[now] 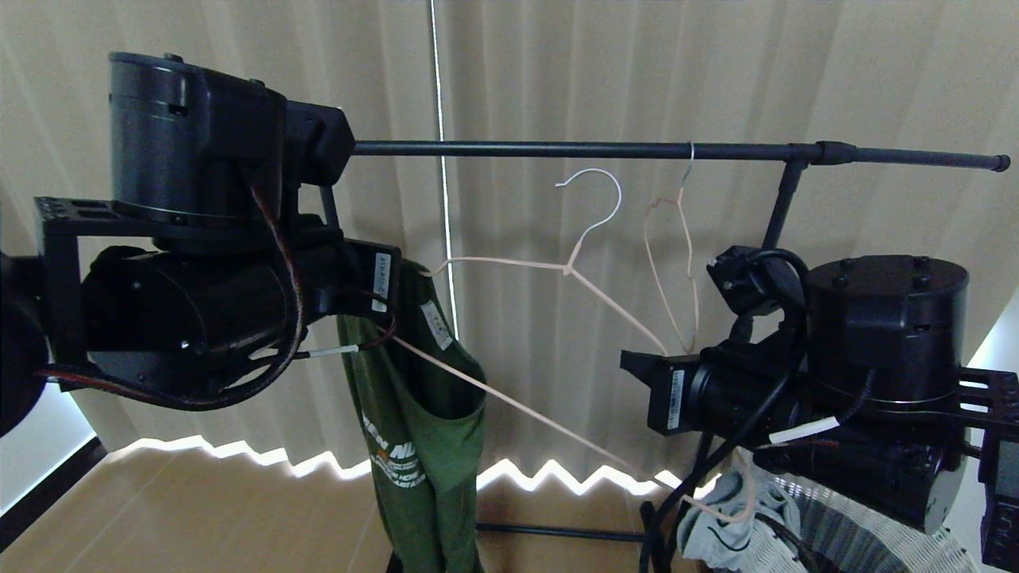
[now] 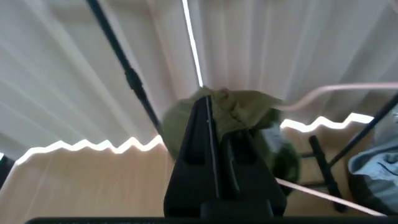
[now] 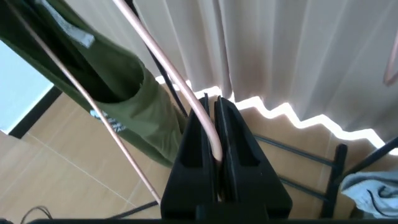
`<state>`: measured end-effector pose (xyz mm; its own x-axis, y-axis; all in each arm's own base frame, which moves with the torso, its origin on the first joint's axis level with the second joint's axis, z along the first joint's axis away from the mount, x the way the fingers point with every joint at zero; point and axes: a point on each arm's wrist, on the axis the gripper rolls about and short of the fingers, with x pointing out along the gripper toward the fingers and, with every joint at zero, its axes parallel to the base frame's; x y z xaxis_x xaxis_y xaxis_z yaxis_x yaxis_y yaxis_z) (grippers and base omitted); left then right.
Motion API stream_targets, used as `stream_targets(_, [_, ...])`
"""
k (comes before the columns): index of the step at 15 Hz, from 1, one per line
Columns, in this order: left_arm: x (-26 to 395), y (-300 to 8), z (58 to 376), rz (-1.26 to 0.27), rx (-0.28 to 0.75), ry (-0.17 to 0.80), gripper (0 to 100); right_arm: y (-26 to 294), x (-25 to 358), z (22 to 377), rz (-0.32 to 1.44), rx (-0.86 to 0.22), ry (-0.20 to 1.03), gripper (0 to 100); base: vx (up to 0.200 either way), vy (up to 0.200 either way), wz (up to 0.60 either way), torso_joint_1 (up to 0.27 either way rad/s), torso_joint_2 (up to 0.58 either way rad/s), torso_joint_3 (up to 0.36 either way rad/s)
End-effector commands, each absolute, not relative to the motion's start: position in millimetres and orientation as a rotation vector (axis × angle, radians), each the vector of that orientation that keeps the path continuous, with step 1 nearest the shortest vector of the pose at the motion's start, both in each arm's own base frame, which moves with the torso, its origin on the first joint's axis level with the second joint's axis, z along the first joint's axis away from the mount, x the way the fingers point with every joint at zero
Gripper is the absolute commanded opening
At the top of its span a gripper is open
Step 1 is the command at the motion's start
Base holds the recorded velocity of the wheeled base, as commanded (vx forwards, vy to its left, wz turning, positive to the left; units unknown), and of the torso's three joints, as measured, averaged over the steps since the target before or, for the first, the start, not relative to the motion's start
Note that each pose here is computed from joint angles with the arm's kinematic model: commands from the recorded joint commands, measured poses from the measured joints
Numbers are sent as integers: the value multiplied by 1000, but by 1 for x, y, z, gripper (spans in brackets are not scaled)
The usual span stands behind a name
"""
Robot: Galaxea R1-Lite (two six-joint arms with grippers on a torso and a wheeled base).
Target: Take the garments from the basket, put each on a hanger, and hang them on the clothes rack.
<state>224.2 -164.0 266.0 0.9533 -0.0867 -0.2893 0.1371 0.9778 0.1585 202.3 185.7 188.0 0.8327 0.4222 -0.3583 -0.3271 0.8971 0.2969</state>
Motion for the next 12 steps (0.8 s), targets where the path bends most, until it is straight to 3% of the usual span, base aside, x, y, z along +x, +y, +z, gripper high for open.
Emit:
stream_targets(1, [221, -170, 267, -136, 173, 279, 0, 191, 206, 191, 406, 234, 422, 0, 0, 0, 0, 0, 0, 0])
stream_targets(12, [232, -214, 291, -203, -54, 222, 0, 218, 211, 187, 456, 224, 427, 0, 0, 0, 0, 0, 0, 0])
